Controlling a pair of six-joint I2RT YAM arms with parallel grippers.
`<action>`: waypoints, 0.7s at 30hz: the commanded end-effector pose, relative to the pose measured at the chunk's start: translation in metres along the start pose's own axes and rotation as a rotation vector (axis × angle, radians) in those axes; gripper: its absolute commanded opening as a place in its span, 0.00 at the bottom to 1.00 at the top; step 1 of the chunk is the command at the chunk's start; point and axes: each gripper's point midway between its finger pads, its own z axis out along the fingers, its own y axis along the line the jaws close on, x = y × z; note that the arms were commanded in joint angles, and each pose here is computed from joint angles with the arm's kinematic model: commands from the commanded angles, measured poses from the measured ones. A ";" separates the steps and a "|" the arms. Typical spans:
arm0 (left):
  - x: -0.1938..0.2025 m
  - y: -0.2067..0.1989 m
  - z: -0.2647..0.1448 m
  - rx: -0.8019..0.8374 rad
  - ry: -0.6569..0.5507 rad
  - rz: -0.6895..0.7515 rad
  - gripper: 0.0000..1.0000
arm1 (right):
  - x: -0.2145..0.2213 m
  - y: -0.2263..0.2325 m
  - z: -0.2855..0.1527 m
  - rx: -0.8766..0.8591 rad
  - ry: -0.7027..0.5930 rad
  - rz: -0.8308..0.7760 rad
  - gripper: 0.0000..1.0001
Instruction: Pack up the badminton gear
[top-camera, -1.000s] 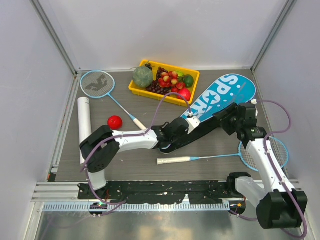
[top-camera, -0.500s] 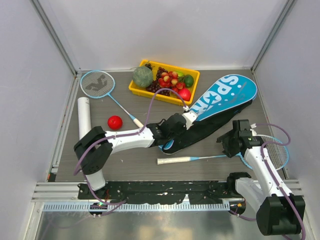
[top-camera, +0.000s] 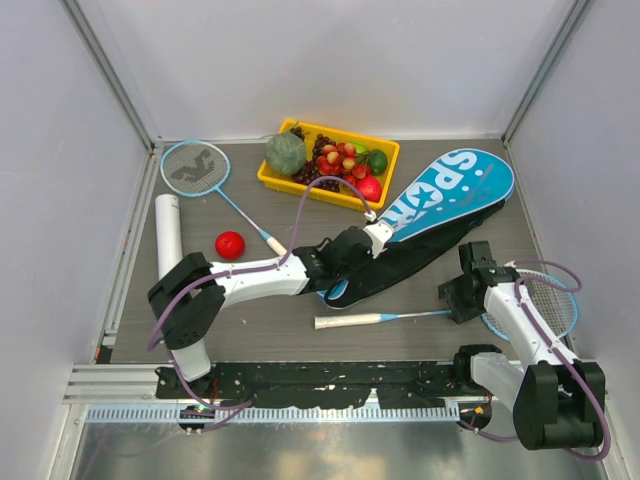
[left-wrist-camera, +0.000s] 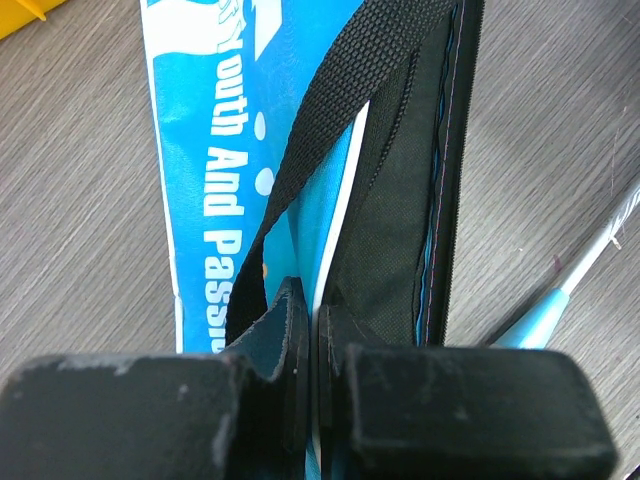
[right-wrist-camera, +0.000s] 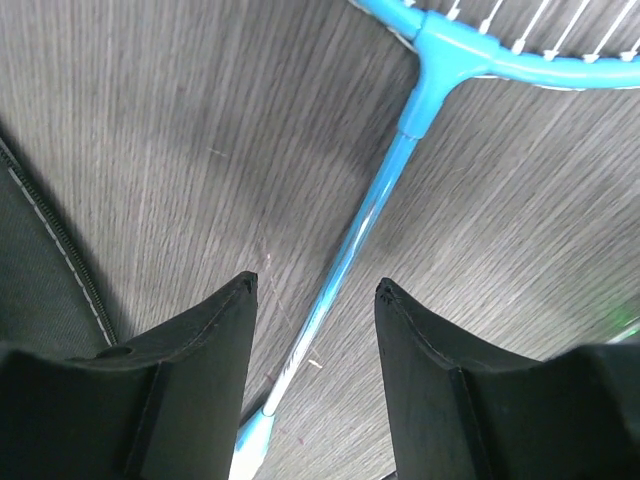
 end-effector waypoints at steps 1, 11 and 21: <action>-0.047 -0.001 -0.017 0.004 -0.129 -0.063 0.00 | -0.006 -0.010 0.009 0.057 -0.049 0.049 0.55; -0.051 -0.002 -0.025 0.009 -0.139 -0.114 0.00 | -0.006 -0.005 0.025 0.085 -0.040 0.028 0.36; -0.047 -0.004 -0.023 0.019 -0.138 -0.121 0.00 | -0.014 0.004 0.013 0.000 -0.078 -0.045 0.05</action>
